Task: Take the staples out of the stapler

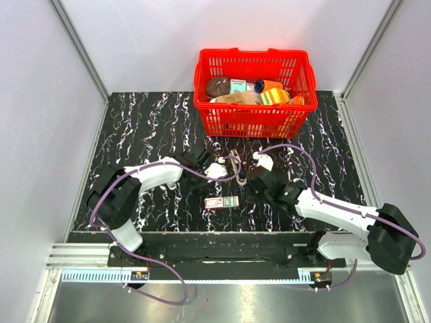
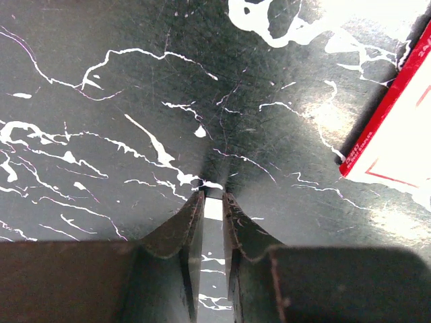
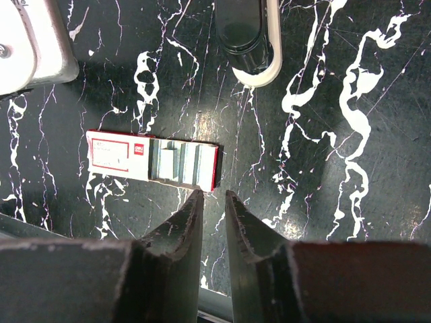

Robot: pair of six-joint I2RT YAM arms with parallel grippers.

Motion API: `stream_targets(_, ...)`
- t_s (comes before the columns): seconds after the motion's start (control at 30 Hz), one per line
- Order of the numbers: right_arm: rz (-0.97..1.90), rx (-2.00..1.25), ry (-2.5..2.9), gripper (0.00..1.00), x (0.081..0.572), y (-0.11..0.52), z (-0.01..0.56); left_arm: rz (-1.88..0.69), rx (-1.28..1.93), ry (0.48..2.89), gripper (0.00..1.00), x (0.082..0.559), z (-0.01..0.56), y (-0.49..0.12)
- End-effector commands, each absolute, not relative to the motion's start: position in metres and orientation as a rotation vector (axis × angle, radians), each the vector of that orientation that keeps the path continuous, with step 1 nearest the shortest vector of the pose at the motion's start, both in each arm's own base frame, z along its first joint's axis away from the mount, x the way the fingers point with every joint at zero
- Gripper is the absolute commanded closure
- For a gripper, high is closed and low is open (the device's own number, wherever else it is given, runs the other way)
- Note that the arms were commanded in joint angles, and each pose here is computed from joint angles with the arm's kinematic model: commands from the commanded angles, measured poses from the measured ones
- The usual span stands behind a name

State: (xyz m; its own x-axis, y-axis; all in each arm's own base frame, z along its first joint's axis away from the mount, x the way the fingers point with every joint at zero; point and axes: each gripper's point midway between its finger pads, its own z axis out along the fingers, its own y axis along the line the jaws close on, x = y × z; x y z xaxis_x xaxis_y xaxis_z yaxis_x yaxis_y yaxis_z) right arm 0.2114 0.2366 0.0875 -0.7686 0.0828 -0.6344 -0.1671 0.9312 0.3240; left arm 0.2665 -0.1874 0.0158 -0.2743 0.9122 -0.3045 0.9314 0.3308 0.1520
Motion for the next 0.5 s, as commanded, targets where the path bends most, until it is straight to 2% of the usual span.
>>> stream_targets(0.0,0.528,-0.037,2.360,0.75,0.217,0.240,0.099,-0.102,1.645,2.278,0.91,0.264,0.021,-0.189)
stream_targets(0.3,0.543,-0.031,2.313,0.76,0.217,0.236,0.111,-0.270,1.543,2.244,0.98,0.270,0.074,-0.220)
stream_targets(0.47,0.634,-0.037,2.222,0.76,0.218,0.240,0.138,-0.528,1.413,2.179,0.99,0.270,0.136,-0.254)
